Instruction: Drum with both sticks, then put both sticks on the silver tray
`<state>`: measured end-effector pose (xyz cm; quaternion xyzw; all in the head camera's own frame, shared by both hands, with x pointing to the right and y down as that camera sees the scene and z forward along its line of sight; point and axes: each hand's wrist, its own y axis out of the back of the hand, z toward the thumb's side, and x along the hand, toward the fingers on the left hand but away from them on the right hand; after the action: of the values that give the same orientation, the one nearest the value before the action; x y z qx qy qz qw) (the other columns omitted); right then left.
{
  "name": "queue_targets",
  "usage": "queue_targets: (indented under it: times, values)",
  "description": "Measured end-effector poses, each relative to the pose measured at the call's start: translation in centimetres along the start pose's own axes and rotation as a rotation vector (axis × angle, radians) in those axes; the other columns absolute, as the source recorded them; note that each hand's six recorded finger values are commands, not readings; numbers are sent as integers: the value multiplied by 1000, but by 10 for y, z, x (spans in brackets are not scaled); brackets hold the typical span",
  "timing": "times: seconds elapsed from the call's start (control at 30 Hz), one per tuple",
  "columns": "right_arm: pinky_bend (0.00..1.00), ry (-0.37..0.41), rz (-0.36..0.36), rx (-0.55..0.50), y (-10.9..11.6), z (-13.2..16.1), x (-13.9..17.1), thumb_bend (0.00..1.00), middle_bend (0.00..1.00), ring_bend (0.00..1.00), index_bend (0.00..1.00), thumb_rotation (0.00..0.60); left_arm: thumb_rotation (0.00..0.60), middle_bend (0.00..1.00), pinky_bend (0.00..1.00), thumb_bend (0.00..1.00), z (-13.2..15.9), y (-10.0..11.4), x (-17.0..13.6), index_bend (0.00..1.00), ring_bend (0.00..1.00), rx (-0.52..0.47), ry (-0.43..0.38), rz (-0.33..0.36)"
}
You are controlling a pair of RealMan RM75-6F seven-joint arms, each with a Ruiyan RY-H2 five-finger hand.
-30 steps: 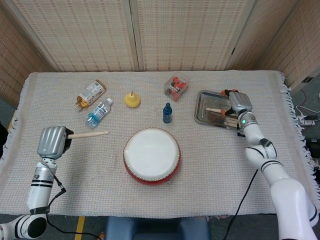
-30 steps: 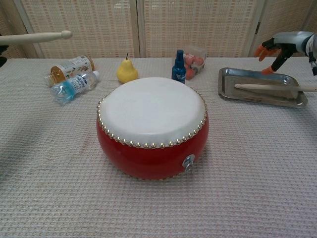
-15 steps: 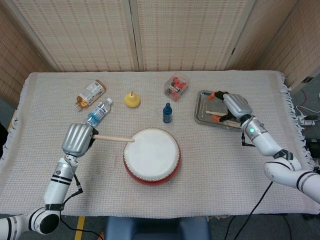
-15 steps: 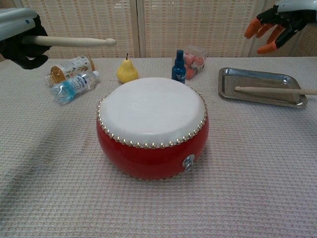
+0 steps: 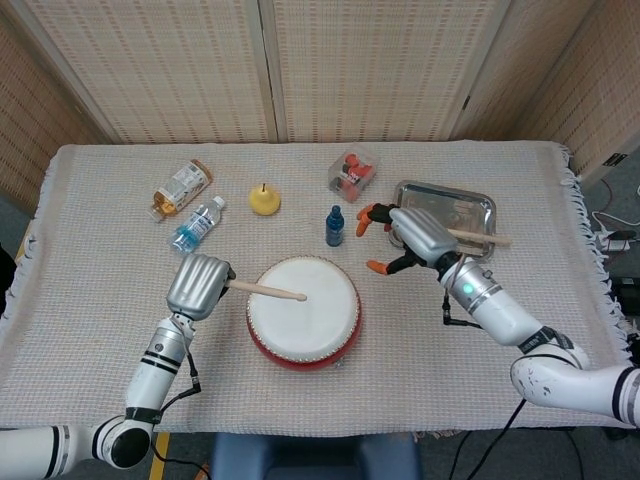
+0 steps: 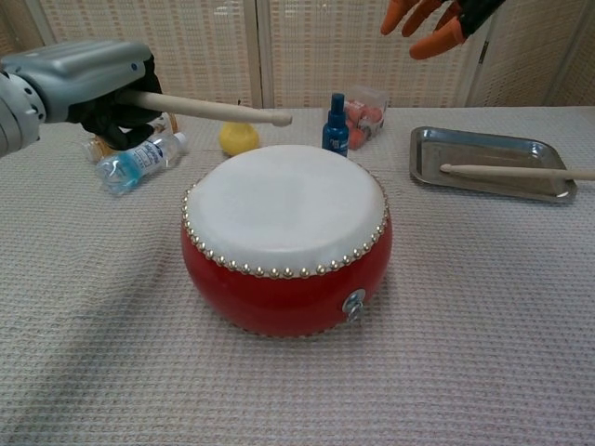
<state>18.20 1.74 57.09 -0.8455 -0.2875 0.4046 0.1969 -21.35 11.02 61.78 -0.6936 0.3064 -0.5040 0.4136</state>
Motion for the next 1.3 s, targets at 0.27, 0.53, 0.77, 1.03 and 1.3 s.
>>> queue_targets:
  times: [0.27,0.53,0.77,1.03,1.3]
  values:
    - [340,15,29,25,-45,34,-28,248,231,204,442,600,600,1000,1000,886,9,-8,5,1000,1000,-14,38,-26]
    - [340,30,5,39,-75,69,-47,232,231,204,451,600,600,1000,1000,885,17,-7,10,1000,1000,0,58,-34]
    - [340,27,18,26,-83,81,-47,216,232,204,451,600,600,1000,1000,885,18,-9,13,1000,1000,6,79,-47]
    - [340,34,8,10,-74,86,-37,214,232,204,451,600,600,1000,1000,886,16,-11,16,1000,1000,34,96,-41]
    - [340,25,2,30,-84,87,-42,205,232,203,463,600,600,1000,1000,885,20,-7,16,1000,1000,39,99,-29]
